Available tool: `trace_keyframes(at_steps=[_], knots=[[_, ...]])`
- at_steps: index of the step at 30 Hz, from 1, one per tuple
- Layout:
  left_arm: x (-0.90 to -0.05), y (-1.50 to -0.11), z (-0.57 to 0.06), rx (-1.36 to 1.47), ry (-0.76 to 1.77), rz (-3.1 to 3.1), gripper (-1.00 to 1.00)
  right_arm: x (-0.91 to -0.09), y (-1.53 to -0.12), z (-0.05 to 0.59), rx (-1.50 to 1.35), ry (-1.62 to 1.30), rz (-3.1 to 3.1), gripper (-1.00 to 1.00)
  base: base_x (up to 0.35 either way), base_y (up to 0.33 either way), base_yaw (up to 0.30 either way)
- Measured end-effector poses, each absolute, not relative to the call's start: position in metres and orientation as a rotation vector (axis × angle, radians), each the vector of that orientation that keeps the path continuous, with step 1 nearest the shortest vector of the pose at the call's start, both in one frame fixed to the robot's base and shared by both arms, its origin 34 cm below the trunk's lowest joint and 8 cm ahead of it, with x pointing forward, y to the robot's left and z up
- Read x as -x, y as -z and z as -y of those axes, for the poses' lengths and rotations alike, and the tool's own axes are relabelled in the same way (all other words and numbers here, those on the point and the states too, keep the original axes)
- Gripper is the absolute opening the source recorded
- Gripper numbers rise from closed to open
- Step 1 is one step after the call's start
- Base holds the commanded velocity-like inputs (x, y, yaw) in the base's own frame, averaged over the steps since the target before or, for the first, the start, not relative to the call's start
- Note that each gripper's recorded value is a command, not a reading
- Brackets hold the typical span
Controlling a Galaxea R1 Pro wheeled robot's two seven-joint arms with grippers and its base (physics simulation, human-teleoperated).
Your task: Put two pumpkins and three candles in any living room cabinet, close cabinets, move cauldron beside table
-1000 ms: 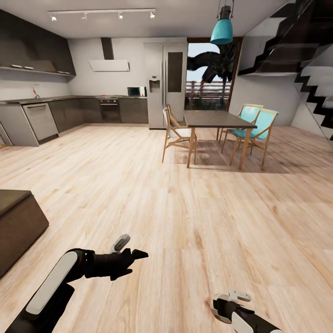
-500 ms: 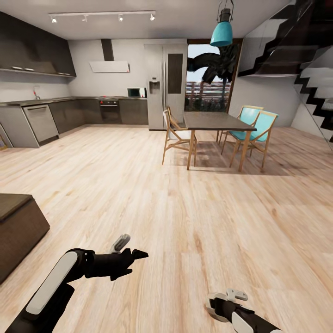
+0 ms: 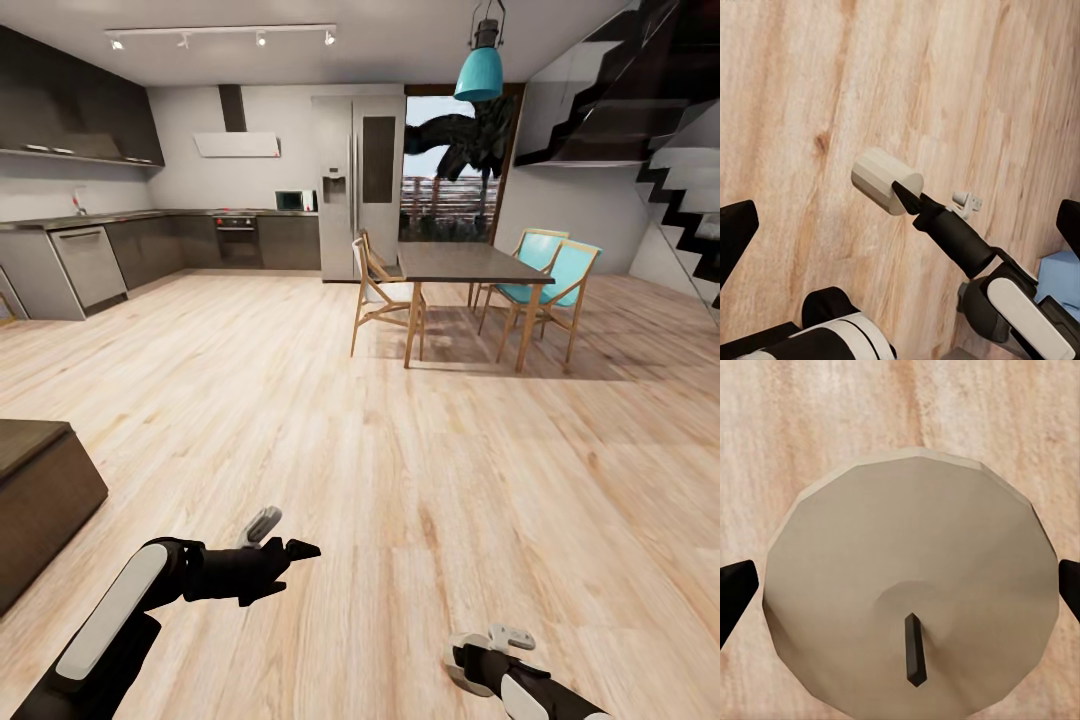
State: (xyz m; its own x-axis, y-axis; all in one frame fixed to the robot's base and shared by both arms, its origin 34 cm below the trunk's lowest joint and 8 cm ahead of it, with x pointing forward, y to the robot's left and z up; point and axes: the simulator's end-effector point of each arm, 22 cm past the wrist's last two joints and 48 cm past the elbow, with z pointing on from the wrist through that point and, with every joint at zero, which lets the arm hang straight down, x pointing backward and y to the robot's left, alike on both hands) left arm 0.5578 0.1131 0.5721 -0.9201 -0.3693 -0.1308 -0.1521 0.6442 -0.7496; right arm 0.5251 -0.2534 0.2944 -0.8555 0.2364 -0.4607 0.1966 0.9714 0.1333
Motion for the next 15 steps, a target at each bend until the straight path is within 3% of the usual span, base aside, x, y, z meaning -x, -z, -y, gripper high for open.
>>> trace_keyframes(at_steps=[7, 15], knots=[[-0.559, -0.575, -0.113, 0.421, 1.146, -2.593, 1.0, -0.526, -0.297, 0.253, -0.306, -0.112, -2.628, -1.0, 0.0, 0.0, -0.065], [-0.563, -0.593, -0.113, 0.42, 1.146, -2.59, 1.0, -0.531, -0.315, 0.253, -0.305, -0.114, -2.624, -1.0, 0.0, 0.0, -0.231]])
